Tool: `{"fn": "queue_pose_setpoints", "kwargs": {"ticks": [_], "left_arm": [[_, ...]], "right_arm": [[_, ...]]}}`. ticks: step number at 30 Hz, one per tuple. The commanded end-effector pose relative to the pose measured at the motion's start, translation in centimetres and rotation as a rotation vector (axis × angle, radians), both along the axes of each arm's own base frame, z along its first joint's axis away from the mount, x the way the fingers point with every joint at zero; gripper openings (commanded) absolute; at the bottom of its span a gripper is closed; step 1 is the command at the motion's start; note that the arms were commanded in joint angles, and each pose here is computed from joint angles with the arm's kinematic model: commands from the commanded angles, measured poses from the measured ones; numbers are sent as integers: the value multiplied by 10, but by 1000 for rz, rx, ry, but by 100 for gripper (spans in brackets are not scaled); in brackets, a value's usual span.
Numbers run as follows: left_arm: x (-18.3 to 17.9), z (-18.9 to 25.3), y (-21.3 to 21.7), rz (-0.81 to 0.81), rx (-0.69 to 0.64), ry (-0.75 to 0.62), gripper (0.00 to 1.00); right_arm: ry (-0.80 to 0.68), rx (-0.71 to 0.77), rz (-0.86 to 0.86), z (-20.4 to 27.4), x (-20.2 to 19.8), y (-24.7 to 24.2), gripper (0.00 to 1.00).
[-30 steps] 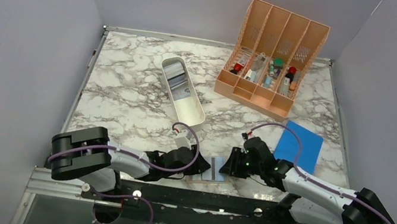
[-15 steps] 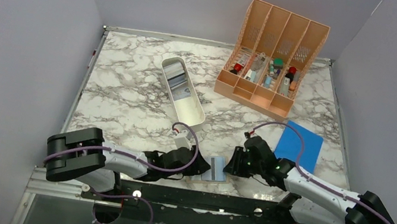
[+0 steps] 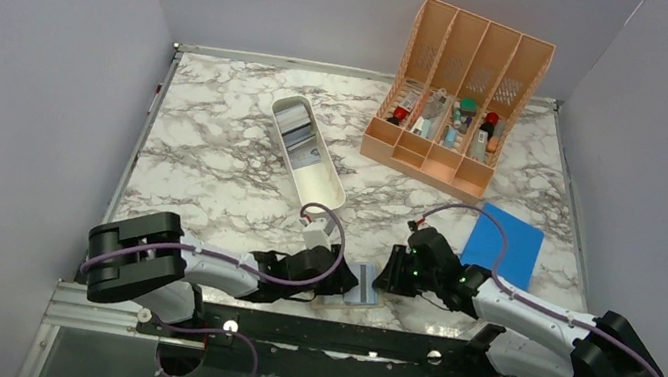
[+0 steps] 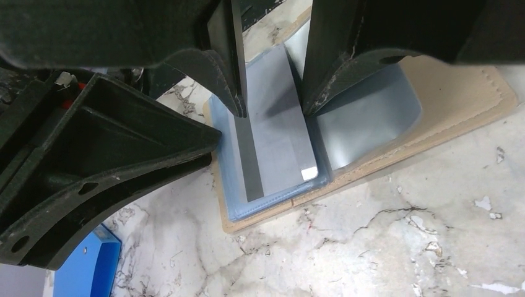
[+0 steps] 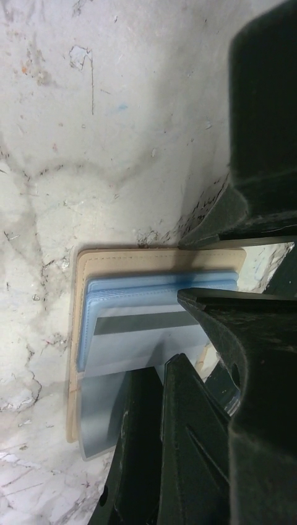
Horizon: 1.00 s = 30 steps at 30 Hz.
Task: Put the credit cards into the card holder
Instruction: Insert the credit card into the card holder.
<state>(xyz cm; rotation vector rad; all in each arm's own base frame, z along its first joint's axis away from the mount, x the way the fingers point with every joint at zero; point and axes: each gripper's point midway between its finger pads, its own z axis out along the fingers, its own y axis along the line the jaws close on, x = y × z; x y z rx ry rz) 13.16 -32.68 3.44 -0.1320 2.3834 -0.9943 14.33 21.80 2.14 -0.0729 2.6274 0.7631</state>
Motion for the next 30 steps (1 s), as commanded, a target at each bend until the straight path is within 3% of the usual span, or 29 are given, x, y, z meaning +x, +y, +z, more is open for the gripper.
{"fn": "queue_pose_setpoints", "kwargs": {"ticks": [1,16,21,25,30], "left_arm": [[-1,4,-13,-42,7,-14,41],[-18,19,-38,-105,-49,13,41],[-16,10,-28,-81,-2,19,41],[-16,11,-29,-76,-2,18,41],[-14,14,-33,-77,-5,13,32]], "right_arm": [[14,25,4,-3,-5,1,34],[36,58,0,7,-12,2,34],[-32,-38,-46,16,-2,-19,47],[-49,-55,-71,18,3,-23,32],[-49,-163,-168,16,15,-39,23]]}}
